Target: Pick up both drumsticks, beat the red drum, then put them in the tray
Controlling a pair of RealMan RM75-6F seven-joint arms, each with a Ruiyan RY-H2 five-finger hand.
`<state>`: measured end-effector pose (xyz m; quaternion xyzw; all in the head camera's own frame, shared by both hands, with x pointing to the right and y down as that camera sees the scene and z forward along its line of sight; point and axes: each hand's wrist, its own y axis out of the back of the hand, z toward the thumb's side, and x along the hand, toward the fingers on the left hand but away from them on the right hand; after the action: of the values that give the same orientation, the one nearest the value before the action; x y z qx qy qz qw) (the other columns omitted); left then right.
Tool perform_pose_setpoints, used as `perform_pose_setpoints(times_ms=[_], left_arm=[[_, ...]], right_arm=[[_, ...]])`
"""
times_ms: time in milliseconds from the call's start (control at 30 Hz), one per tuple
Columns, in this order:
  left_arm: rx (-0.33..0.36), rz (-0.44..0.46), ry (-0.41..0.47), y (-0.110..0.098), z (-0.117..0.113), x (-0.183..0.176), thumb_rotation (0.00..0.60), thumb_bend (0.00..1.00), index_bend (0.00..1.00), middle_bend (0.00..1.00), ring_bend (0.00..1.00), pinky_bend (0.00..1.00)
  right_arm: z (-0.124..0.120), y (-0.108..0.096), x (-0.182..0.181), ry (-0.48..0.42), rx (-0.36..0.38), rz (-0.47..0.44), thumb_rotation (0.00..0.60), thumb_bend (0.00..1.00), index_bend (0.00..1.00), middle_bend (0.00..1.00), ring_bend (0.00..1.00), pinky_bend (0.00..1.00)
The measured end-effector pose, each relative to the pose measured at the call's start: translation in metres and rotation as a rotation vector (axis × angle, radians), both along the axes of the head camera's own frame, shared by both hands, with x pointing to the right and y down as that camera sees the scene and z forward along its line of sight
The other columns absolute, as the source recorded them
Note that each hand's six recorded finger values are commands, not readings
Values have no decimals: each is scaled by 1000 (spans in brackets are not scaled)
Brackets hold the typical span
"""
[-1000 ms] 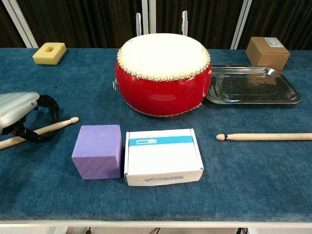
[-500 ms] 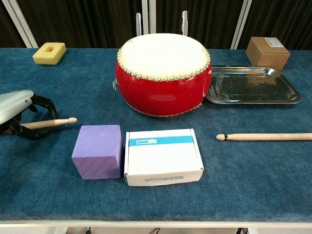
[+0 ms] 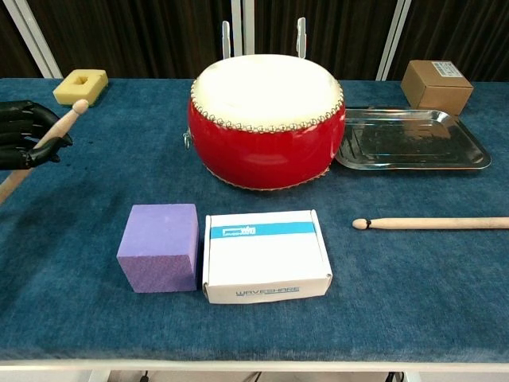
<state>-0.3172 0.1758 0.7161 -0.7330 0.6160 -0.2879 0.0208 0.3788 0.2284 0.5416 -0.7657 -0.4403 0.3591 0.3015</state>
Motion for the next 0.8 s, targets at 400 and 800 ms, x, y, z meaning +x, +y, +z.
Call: perform_pose_setpoints(times_ms=[400,800], left_arm=[[-18,-291,446,-8,7,-23,600,520,460,543,470,474],[-60,-464,673,-11,7,-39,600,194,509,616,561,512]], right_arm=[[-1,-1,-2,5,0,0,600,327,307,313,89,204],[-2,-2,-3,3,4,-1,600,327,308,313,88,204]])
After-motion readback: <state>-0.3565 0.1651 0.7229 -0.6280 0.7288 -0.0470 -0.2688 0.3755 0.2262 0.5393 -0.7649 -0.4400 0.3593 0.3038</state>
